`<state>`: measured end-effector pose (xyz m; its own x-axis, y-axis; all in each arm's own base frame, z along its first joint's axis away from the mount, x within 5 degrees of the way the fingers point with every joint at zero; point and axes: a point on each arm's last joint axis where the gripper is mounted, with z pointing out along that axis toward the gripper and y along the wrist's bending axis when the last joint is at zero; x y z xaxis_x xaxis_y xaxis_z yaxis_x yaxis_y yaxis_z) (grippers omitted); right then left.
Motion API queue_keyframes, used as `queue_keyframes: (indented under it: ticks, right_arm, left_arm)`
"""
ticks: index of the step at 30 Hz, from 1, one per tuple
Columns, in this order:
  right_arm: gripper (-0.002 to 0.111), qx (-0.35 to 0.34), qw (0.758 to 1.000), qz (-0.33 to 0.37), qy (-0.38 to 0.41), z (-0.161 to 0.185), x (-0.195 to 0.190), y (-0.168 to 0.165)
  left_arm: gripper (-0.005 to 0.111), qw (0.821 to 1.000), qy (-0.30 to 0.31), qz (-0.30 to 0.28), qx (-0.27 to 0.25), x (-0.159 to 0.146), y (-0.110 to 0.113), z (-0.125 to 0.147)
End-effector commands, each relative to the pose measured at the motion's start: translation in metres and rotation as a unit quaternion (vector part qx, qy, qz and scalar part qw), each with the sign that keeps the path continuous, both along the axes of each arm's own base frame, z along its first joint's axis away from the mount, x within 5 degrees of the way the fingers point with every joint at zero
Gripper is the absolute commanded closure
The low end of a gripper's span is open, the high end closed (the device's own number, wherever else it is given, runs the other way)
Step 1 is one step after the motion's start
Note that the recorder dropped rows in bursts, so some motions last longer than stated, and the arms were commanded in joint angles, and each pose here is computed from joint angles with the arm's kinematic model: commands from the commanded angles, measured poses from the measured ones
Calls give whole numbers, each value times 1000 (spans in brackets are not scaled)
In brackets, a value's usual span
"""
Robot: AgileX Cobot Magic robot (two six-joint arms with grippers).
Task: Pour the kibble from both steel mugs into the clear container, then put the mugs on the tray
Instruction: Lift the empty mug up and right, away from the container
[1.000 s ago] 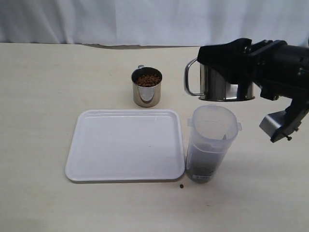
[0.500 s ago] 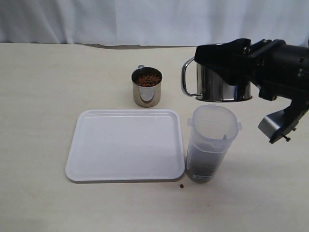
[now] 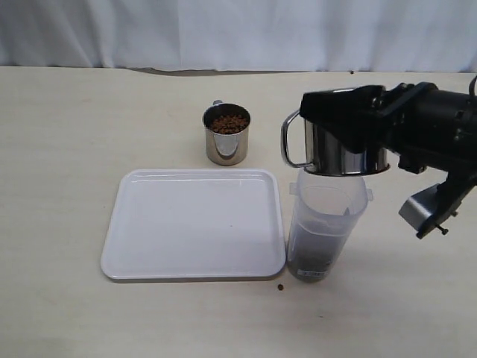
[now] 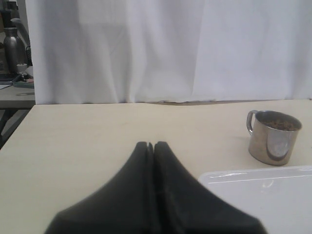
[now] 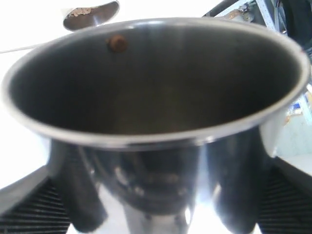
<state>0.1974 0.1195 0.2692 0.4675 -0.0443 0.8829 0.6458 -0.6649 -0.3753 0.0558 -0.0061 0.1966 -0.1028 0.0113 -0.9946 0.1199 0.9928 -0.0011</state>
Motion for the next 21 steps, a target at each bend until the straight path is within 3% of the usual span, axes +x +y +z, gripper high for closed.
queue_keyframes:
  ticks: [1, 8, 13, 15, 18, 21]
  right_arm:
    - [103, 87, 994, -42, 43, 7, 3, -1]
    - [103, 211, 956, -93, 182, 9, 4, -2]
    - [103, 302, 901, -142, 276, 15, 4, -5]
    - [103, 364, 859, -173, 316, 23, 6, -9]
    - [103, 466, 771, -215, 379, 35, 9, -14]
    - [103, 515, 711, -242, 413, 40, 14, -19]
  left_arm:
    - [107, 1000, -8, 1, 0, 0, 0, 1]
    - [107, 1000, -8, 1, 0, 0, 0, 1]
    - [107, 1000, -8, 1, 0, 0, 0, 1]
    - [107, 1000, -8, 1, 0, 0, 0, 1]
    - [107, 1000, -8, 1, 0, 0, 0, 1]
    - [107, 1000, -9, 1, 0, 0, 0, 1]
